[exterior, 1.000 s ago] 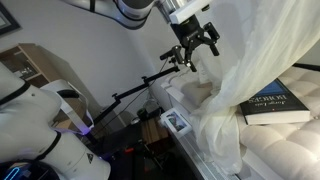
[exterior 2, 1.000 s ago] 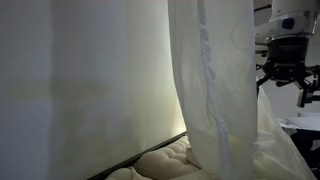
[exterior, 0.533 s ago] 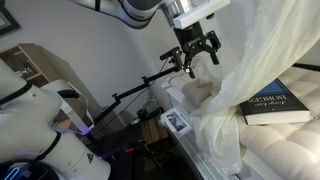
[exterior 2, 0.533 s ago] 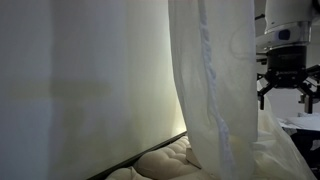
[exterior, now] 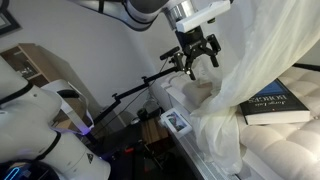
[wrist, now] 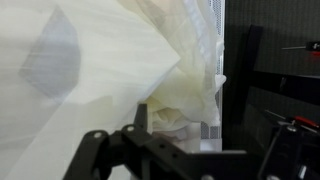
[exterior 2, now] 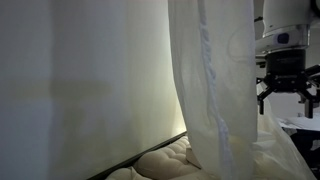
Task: Draw the curtain to the right
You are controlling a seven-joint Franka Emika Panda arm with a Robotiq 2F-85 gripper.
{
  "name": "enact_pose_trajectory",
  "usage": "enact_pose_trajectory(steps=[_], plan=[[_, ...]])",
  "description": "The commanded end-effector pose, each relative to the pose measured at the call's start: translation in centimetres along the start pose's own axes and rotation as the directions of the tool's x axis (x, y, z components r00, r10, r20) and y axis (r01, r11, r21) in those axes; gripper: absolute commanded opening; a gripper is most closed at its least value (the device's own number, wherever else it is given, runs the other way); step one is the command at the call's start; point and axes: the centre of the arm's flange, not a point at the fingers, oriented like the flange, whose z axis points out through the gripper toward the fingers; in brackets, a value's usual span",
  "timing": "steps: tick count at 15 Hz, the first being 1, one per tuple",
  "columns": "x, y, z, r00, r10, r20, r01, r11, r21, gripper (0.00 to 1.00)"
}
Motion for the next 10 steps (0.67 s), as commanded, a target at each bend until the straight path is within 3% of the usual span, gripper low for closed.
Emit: enact_pose_trajectory(steps=[1,6,10], plan=[[-0.1,3.5,3.9,1.0,0.007,0.01,-0.008,0.997,0.072,1.0],[-0.1,5.9,10.2,0.999,-0.008,0.033,0.003,0.988,0.154,1.0],[0.2,6.9,13.2,0.997,-0.021,0.078,0.01,0.989,0.146,1.0]])
